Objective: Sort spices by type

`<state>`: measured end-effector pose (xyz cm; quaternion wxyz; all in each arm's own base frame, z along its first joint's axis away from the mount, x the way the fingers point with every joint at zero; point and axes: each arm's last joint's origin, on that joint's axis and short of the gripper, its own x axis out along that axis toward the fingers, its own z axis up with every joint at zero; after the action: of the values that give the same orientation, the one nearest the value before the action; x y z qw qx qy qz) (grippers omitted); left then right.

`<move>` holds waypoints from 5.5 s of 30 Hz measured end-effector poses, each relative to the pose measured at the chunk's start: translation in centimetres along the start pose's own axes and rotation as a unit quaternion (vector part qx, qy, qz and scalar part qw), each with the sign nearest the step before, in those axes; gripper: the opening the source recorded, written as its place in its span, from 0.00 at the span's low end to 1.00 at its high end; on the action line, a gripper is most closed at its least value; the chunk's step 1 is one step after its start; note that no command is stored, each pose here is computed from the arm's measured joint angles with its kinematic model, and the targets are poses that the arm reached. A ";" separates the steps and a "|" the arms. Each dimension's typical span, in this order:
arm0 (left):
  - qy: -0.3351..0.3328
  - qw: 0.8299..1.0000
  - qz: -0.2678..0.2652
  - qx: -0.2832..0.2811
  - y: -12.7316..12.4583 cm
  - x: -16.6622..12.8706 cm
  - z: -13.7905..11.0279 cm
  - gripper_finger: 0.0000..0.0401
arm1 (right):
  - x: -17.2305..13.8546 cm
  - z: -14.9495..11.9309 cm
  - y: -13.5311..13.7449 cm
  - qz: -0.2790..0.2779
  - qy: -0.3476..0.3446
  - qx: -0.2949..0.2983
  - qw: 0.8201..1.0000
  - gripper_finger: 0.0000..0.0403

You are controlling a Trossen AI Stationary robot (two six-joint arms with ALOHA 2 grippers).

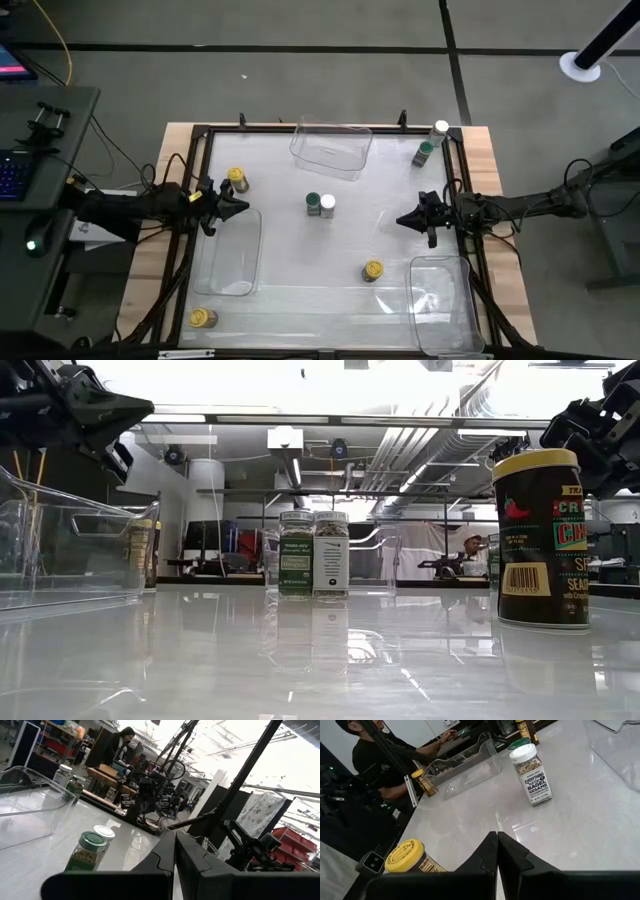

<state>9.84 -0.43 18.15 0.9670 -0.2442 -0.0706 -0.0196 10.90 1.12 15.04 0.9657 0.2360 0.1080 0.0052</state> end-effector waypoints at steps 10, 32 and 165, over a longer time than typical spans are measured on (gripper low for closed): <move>0.000 1.000 0.000 0.000 0.0 0.0 0.0 0.00 | 0.0 0.0 0.0 0.000 0.000 0.000 1.000 0.00; 0.000 1.000 0.000 0.000 0.0 0.0 0.0 0.00 | 0.0 0.0 0.0 0.000 0.000 0.000 1.000 0.00; 0.000 1.000 0.000 0.000 0.0 0.0 0.0 0.00 | 1.6 15.4 3.9 -0.480 0.259 0.179 0.819 0.49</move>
<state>9.84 -0.43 18.15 0.9669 -0.2443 -0.0706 -0.0195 15.90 -2.32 29.80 0.7232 0.3131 0.4525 -0.4175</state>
